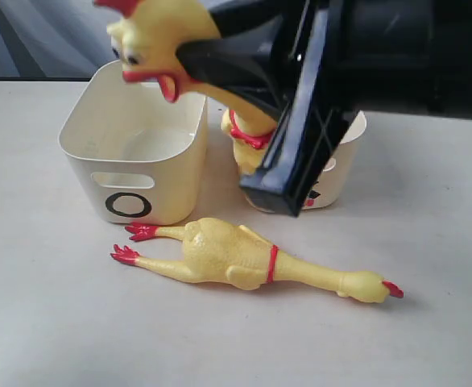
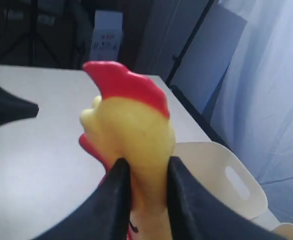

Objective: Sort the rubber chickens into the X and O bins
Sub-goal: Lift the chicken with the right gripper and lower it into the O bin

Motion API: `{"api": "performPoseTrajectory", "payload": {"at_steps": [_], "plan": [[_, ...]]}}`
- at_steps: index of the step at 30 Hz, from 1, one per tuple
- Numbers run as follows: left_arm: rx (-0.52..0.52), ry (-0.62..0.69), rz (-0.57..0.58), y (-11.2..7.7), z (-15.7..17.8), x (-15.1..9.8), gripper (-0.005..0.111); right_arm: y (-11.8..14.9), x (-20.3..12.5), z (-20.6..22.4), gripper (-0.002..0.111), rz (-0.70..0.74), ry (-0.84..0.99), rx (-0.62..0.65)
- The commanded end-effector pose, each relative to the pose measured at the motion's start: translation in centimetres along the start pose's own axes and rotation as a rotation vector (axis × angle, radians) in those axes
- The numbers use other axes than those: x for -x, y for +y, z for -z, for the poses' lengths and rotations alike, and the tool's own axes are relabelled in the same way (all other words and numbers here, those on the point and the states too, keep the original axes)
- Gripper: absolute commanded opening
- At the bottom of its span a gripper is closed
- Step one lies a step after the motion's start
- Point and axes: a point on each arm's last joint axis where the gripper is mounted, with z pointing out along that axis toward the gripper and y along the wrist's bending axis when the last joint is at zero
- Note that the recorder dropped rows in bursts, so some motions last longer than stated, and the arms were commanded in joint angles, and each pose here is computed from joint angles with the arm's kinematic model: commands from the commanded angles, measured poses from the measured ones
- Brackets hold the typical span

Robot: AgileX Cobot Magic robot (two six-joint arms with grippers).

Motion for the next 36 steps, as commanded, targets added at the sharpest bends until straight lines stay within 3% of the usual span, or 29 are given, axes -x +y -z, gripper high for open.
{"api": "performPoseTrajectory", "payload": {"at_steps": [1,11,19,36], "plan": [[-0.011,-0.024,-0.001,-0.1,0.1,0.4,0.000,-0.8,2.5,1.3,-0.001,-0.074,-0.118,-0.046],[-0.011,-0.024,-0.001,-0.1,0.1,0.4,0.000,-2.5,6.8,3.0,-0.001,-0.191,-0.306,-0.119],[-0.011,-0.024,-0.001,-0.1,0.1,0.4,0.000,-4.2,7.3,2.3,-0.001,-0.306,-0.397,-0.263],[-0.011,-0.024,-0.001,-0.1,0.1,0.4,0.000,-7.3,9.5,-7.6,-0.001,-0.416,-0.425,-0.336]]}}
